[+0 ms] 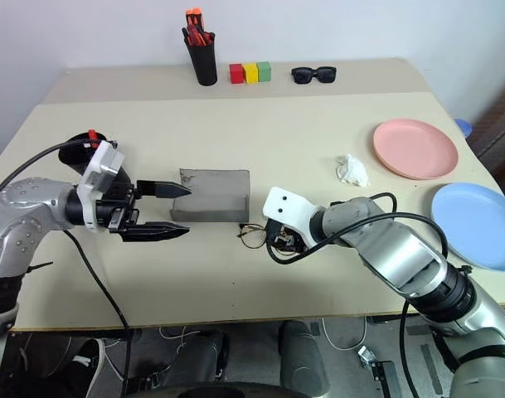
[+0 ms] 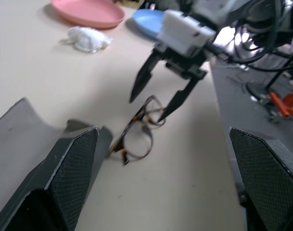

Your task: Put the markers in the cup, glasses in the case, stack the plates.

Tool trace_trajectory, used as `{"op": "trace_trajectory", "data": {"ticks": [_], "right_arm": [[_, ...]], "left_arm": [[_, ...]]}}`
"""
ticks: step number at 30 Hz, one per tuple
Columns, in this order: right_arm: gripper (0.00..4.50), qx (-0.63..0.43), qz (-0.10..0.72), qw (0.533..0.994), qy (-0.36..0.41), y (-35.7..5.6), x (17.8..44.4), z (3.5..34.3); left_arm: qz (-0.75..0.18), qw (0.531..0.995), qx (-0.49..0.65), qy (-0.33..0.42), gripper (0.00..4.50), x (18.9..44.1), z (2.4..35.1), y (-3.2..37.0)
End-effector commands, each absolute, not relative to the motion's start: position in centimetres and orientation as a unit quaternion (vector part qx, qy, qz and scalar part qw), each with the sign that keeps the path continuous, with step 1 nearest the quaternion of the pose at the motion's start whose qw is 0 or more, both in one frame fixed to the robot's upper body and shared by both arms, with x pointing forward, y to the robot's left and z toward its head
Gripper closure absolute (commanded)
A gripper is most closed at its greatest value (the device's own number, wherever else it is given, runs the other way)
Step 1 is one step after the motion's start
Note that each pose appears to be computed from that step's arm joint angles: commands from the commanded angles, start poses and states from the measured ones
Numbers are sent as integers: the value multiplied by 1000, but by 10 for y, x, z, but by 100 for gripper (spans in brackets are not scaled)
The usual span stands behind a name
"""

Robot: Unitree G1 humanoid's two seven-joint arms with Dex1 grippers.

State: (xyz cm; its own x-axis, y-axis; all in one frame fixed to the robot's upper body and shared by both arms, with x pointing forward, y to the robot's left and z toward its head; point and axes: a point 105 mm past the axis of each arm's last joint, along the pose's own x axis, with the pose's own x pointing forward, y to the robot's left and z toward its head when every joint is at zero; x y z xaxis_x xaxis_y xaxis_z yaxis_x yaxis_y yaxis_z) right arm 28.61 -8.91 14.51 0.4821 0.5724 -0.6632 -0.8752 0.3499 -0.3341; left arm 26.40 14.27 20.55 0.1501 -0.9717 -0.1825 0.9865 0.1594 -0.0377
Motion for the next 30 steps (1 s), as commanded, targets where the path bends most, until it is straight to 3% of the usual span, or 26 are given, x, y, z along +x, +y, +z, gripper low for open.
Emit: {"op": "trace_trajectory", "data": {"ticks": [1,20,23,25,30], "right_arm": [[269,-334,466,794,202,-79,287,158],[269,-366,443,776,261,-96,289,129],[354,-361,443,777,262,-96,291,129],[446,-363,441,777,264,-97,292,128],[446,-361,443,777,265,-96,292,127]], "left_arm": [[-650,755,67,56,0,257,222,148],[-636,765,83,62,0,253,202,172],[-636,765,84,64,0,253,200,175],[-636,764,85,65,0,252,198,176],[-636,764,87,66,0,253,197,180]]}}
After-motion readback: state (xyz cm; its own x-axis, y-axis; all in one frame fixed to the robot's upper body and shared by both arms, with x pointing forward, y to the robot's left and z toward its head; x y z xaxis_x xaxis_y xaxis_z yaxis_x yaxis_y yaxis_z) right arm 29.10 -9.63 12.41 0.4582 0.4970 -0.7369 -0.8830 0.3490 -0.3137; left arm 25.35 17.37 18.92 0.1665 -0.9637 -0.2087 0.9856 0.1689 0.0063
